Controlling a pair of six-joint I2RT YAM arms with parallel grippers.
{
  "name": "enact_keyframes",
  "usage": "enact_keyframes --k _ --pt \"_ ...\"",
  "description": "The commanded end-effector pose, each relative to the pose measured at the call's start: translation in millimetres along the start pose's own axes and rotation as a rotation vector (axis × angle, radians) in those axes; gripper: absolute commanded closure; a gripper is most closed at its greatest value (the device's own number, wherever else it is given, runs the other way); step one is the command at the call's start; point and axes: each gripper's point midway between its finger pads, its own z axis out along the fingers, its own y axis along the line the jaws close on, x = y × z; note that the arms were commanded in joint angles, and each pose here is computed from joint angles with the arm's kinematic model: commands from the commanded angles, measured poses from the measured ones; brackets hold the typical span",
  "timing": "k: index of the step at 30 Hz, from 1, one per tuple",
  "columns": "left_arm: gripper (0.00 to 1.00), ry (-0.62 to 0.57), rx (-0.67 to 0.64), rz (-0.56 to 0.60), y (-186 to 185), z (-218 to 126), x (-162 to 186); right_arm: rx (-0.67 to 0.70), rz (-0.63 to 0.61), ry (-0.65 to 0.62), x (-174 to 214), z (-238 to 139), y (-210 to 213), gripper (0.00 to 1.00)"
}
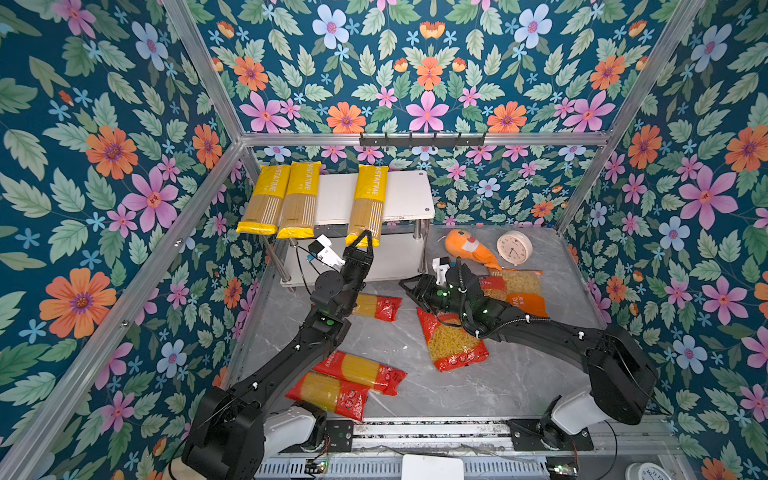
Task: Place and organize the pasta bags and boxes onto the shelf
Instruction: 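Slide the yellow pack with the left gripper beside the other yellow packs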
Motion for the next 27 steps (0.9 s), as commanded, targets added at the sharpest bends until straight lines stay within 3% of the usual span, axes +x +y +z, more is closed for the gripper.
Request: enact_keyframes --k 1,6,10,15,27 --pt "0.91 -0.059 0.033 0.076 -19 4 -14 -0.028 -0.012 0.008 1 2 9 0.49" --pt "0.96 -0.095 -0.032 0.13 -26 8 -34 -0.015 -0.028 0.013 6 1 8 0.49" --pt "0.98 -0.107 -0.075 0.102 -14 6 -53 -0.01 -0.044 0.014 9 -1 9 0.5" --pt "1.0 -0.122 -0.069 0.066 -3 1 -74 -0.002 -0.068 0.026 14 -1 11 0.5" --pt "1.0 -0.085 -0.037 0.062 -3 9 -89 0.011 -0.082 0.043 23 5 7 0.5"
